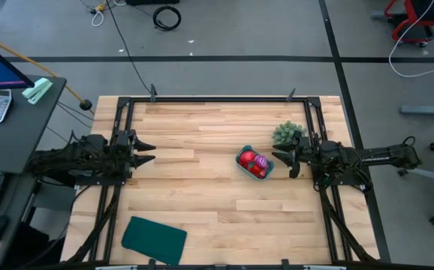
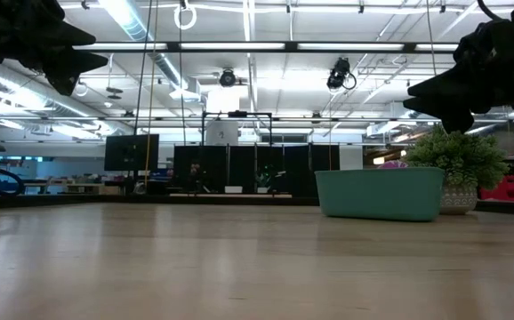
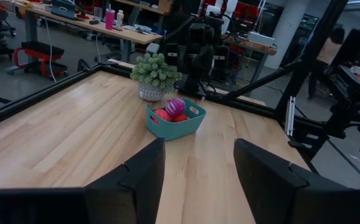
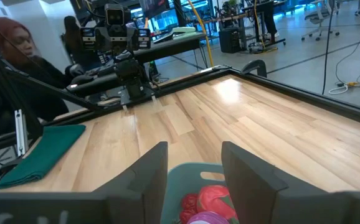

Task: Pick and placing Produce into tupperware
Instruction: Return to home position

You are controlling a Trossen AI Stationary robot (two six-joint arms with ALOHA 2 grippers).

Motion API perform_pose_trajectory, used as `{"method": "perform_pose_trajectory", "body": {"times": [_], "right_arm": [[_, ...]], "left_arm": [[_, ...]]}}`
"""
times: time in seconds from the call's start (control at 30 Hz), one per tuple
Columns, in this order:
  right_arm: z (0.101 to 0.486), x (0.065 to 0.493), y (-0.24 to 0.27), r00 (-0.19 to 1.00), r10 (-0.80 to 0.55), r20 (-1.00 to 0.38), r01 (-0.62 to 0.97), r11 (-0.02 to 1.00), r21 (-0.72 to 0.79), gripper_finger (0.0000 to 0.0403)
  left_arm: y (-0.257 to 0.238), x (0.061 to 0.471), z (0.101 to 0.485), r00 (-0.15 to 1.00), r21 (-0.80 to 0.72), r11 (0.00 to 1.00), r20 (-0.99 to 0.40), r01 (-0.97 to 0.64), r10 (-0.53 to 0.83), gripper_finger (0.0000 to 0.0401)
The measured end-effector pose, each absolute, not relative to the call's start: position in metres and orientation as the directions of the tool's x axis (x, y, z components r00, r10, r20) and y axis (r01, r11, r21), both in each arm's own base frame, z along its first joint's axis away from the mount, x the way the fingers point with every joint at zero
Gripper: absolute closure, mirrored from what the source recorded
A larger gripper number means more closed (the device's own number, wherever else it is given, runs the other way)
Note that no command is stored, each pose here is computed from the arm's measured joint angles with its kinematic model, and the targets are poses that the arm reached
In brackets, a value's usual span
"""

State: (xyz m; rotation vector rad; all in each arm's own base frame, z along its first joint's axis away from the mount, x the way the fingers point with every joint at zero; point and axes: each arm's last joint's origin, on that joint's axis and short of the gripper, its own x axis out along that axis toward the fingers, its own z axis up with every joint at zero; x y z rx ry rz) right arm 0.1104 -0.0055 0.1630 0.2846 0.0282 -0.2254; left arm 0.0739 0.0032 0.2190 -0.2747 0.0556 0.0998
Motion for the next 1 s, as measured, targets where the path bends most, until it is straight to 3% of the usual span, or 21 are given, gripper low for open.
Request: {"method": "perform_pose_trajectory", "body": {"times": [1.0], "right_arm": [[0.1629, 0.1104, -0.0055, 0.974, -0.216, -0.059, 0.224, 0.935, 0.275, 0.0243]], "left_arm": [[0.0032, 0.0739, 0.2190, 0.994, -0.268, 0.958, -0.069, -0.106, 0.091, 0.0211]]}}
